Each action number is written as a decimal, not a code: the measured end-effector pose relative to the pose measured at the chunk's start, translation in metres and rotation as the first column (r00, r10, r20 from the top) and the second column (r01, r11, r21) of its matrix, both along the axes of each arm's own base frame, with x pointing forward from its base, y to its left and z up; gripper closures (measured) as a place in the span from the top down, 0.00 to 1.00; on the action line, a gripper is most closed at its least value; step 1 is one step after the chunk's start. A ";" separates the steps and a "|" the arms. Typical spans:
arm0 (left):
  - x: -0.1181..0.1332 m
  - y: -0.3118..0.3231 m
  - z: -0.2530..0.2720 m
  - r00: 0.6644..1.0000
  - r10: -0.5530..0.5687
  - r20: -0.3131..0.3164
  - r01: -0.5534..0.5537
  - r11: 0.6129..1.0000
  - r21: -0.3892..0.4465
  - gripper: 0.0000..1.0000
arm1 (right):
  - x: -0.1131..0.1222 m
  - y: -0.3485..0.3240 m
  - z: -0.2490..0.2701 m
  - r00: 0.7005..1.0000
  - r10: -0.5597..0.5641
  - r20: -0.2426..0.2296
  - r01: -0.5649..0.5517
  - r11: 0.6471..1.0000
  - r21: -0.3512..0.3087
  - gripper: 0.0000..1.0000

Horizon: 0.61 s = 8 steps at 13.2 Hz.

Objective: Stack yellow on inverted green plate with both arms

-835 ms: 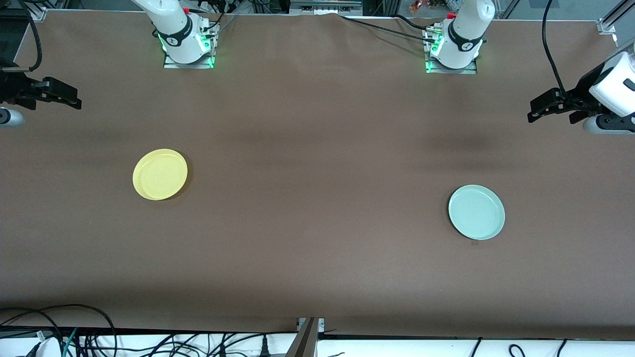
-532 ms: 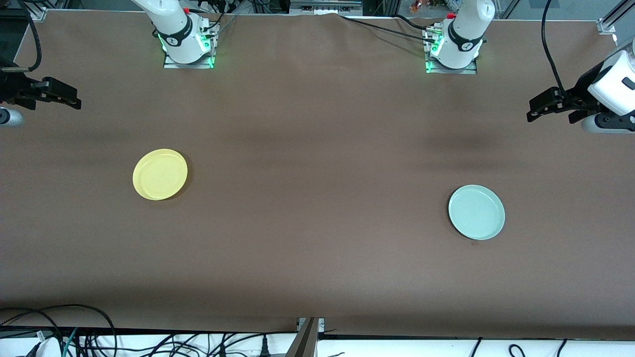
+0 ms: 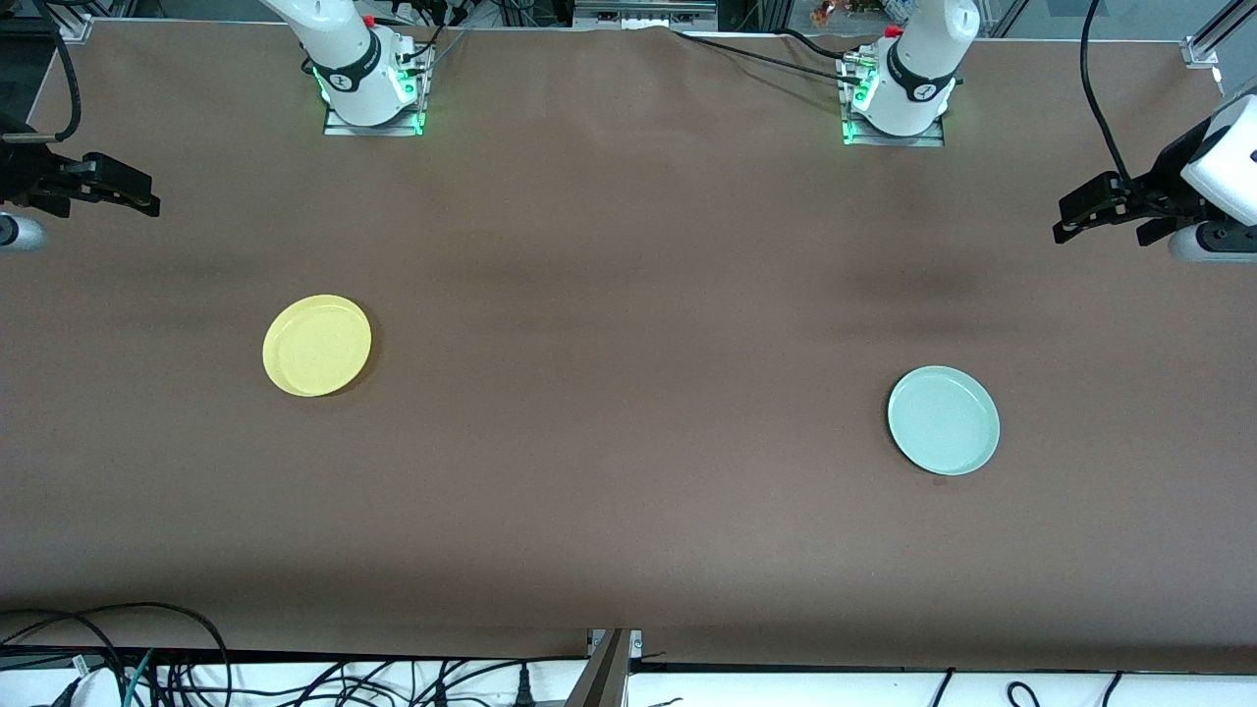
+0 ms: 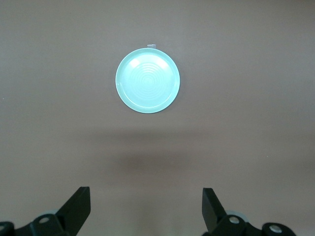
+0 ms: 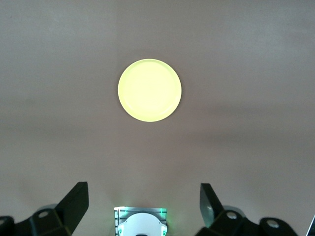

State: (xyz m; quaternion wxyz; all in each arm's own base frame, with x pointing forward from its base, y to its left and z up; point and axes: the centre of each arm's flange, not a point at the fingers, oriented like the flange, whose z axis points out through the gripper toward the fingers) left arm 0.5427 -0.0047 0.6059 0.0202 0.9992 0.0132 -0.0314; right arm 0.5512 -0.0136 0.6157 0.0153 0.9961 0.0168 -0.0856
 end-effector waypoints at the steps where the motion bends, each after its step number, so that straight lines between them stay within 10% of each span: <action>1: 0.000 -0.001 0.001 1.000 -0.002 0.002 0.002 1.000 0.000 1.00 | 0.000 0.000 0.000 1.000 0.000 0.000 0.000 1.000 0.000 1.00; 8: 0.009 0.010 -0.008 1.000 0.019 -0.011 -0.019 1.000 0.000 1.00 | 0.000 0.000 0.000 1.000 0.000 0.000 0.000 1.000 0.000 1.00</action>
